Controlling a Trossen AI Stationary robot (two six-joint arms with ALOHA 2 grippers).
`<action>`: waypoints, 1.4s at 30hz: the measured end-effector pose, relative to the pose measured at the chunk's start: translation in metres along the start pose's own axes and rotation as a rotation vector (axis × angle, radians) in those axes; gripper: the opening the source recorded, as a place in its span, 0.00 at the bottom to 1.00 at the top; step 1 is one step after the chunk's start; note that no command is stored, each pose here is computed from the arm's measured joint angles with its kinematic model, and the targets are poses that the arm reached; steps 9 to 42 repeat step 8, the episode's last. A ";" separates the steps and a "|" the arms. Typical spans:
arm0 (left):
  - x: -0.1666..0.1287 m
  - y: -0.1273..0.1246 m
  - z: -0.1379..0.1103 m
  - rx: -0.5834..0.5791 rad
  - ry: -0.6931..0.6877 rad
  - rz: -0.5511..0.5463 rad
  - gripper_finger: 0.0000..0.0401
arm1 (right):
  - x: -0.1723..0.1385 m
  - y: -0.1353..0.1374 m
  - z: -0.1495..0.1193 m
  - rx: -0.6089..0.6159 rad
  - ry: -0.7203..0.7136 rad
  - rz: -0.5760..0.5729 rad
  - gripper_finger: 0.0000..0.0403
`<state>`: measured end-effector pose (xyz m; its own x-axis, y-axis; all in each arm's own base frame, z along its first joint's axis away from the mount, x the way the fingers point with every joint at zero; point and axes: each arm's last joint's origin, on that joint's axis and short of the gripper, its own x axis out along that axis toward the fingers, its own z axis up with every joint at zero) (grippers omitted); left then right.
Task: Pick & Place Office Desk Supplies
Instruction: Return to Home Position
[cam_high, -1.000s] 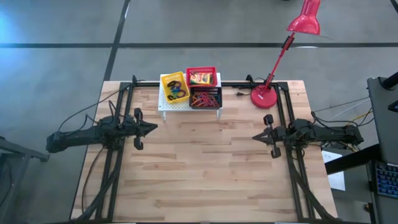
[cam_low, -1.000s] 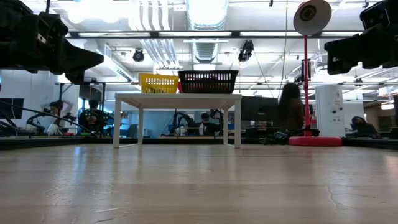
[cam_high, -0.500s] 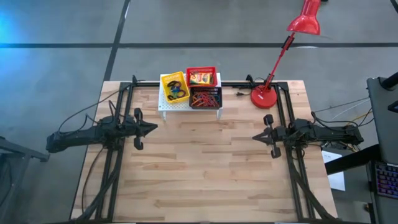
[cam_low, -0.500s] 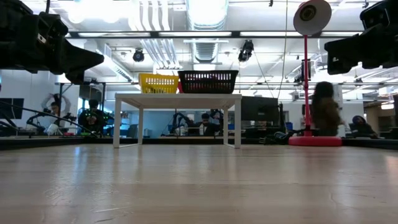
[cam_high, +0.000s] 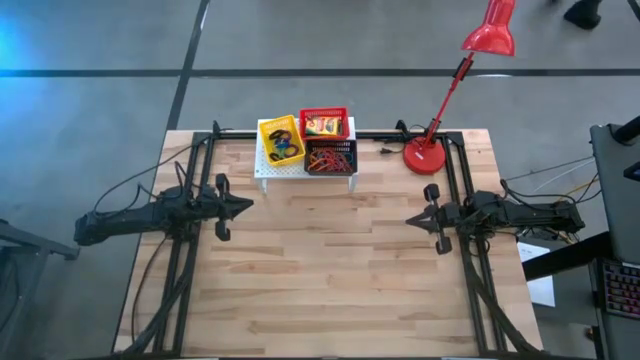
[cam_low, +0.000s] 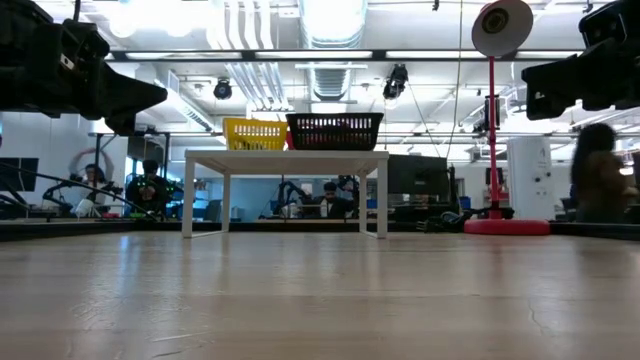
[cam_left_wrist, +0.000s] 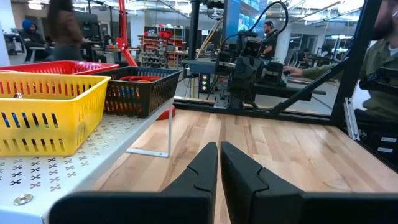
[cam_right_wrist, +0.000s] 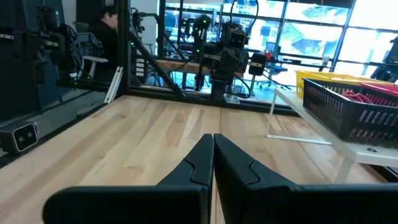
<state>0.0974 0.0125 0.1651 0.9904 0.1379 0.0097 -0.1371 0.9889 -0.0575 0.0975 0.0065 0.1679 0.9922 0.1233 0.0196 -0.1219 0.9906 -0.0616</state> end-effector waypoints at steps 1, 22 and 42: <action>0.000 0.000 0.000 0.000 0.000 0.000 0.07 | 0.000 0.000 0.000 0.000 0.000 0.000 0.02; 0.000 0.000 0.000 0.000 0.000 0.000 0.07 | 0.000 0.000 0.000 -0.002 0.000 0.000 0.02; 0.000 0.000 0.000 0.000 0.000 0.000 0.07 | 0.000 0.000 0.000 -0.002 0.000 0.000 0.02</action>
